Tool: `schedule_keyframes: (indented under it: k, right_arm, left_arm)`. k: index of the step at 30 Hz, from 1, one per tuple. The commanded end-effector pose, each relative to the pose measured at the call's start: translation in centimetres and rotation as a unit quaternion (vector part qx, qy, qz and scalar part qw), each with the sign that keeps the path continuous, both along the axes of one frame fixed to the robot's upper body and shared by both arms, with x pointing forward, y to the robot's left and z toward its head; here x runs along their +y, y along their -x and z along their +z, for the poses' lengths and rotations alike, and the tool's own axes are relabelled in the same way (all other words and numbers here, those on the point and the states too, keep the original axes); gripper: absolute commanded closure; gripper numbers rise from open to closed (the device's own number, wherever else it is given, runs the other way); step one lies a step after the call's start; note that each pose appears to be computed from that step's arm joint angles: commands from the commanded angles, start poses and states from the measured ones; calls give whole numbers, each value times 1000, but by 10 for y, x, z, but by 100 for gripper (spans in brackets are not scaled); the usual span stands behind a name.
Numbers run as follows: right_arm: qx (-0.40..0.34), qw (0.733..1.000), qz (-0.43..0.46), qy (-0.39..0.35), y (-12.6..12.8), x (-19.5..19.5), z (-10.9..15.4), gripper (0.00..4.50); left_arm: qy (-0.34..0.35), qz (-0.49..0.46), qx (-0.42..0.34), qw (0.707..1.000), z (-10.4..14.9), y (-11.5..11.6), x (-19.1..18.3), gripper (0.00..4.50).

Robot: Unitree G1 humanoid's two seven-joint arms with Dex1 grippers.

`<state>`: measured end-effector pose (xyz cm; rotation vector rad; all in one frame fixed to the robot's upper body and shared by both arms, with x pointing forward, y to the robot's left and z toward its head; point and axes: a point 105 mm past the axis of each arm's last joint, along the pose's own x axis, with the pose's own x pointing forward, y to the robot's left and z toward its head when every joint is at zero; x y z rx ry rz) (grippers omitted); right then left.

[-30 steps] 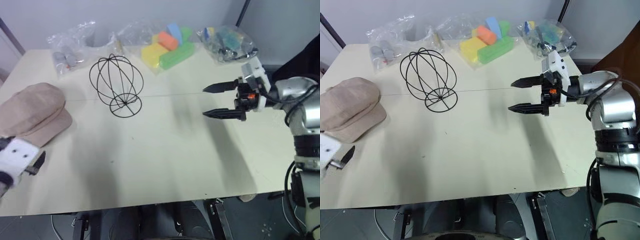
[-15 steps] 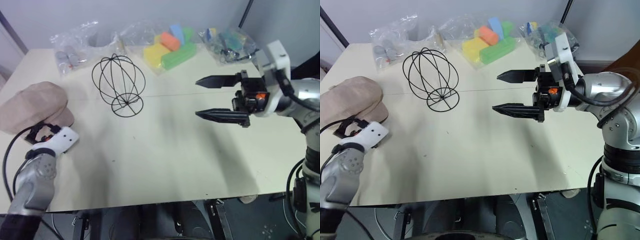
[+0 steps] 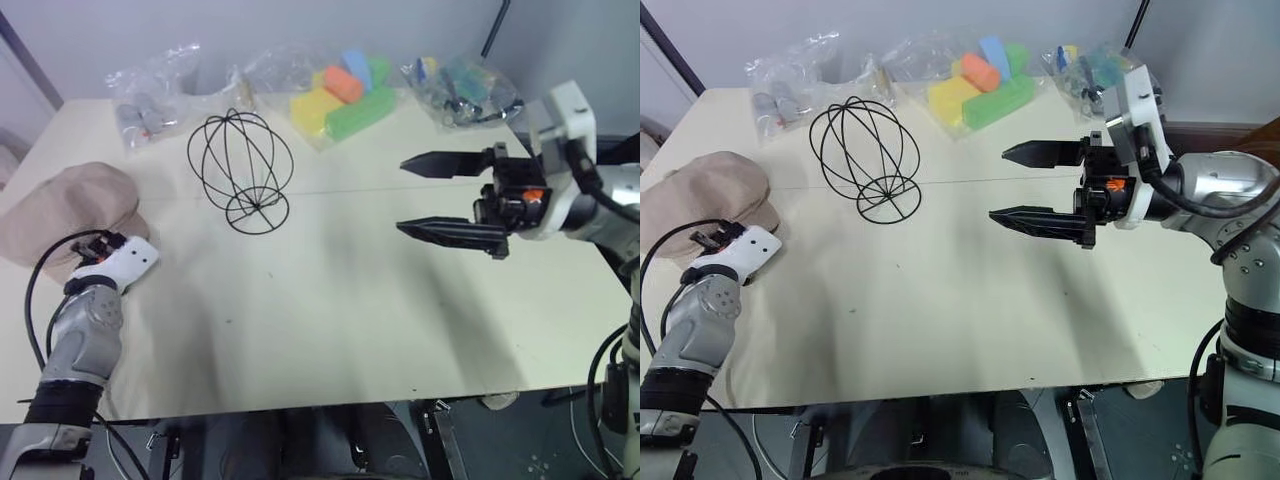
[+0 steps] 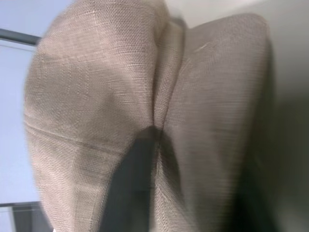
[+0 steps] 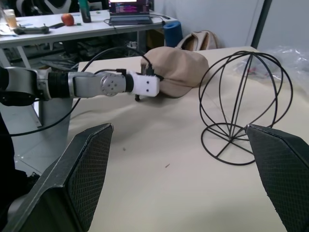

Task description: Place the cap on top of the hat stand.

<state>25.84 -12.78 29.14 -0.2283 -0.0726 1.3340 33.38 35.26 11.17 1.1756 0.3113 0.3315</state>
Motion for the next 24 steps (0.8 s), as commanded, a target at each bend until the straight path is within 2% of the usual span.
schedule_keyframes:
  k: [1,4,7,10,14,17,24]
  right_arm:
    - [-17,1000,0,-4,8,-4,11,0]
    - [-38,999,-25,-1,3,-8,14,0]
    - [-50,997,-49,-8,-2,-14,20,0]
    - [-59,996,-66,-9,-4,-22,26,0]
    - [-69,993,-92,-13,-7,-31,33,0]
    - [-69,993,-97,-14,-7,-34,33,0]
    - [-65,992,-105,-22,-9,-30,27,0]
  left_arm:
    - [3,16,0,1000,3,3,11,448]
    - [-18,7,-58,998,40,-3,11,448]
    - [-37,-29,-139,989,94,-11,-3,448]
    - [-63,-100,-233,965,156,-15,-39,448]
    - [-90,-196,-313,925,211,-8,-93,448]
    - [-103,-262,-338,898,227,1,-133,448]
    - [-130,-346,-263,891,181,10,-192,448]
